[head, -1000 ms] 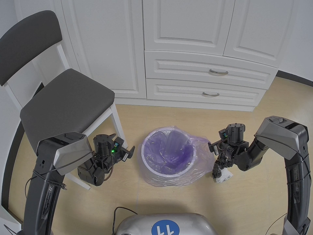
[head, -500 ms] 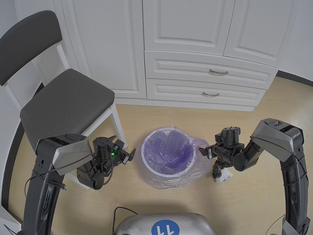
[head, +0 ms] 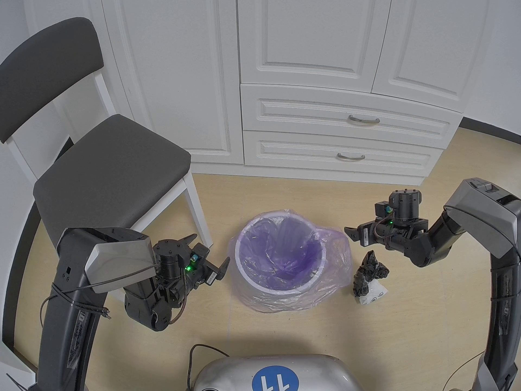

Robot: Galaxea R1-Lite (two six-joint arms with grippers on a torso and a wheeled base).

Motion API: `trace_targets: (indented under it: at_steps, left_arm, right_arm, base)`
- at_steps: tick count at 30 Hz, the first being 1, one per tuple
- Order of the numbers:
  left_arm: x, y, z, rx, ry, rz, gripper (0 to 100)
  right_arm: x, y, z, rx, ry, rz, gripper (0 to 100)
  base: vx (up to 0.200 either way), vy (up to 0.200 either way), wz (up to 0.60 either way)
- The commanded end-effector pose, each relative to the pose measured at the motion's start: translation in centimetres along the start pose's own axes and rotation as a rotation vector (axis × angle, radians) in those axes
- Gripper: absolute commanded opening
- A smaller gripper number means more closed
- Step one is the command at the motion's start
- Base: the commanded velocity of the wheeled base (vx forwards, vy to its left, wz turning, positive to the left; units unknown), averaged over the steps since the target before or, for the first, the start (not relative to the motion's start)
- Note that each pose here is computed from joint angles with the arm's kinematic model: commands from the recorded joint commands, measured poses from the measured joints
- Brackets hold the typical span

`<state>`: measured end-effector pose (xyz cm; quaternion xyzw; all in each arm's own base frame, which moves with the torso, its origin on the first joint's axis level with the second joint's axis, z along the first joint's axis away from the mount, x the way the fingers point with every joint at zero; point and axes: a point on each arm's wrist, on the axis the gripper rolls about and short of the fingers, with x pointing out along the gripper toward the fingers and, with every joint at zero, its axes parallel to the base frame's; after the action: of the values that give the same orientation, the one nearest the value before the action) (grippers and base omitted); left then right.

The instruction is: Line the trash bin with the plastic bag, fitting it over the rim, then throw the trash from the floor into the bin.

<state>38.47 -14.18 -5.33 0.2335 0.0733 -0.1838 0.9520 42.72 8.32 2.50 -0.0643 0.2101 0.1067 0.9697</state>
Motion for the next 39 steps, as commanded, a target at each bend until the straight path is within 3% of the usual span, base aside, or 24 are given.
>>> trace_targets:
  at_steps: [1,11,18,25,30,39]
  left_arm:
    - [-0.7,-0.6,0.3,0.005,-0.005,-0.01,100]
    - [-0.8,-0.2,0.4,0.003,-0.01,0.001,100]
    - [-0.8,-0.5,0.6,0.005,-0.014,-0.004,100]
    - [-0.7,-0.5,0.7,0.005,-0.018,-0.002,100]
    - [-0.6,-0.5,0.7,0.005,-0.021,-0.001,100]
    - [-0.6,-0.6,0.6,0.005,-0.02,-0.003,100]
  right_arm:
    - [0.3,-1.8,-1.4,-0.073,0.075,-0.031,100]
    - [3.1,-1.7,-4.1,-0.063,0.214,0.001,100]
    - [6.2,-1.6,-5.2,0.029,0.305,0.062,100]
    - [8.3,-1.1,-5.1,0.025,0.289,0.094,100]
    - [10.6,-0.4,-5.7,0.02,0.336,0.118,100]
    - [12.1,-0.4,-7.0,0.027,0.343,0.115,100]
  base:
    - [0.0,0.0,0.0]
    - [0.0,0.0,0.0]
    - [0.0,0.0,0.0]
    - [0.0,0.0,0.0]
    - [0.0,0.0,0.0]
    - [0.0,0.0,0.0]
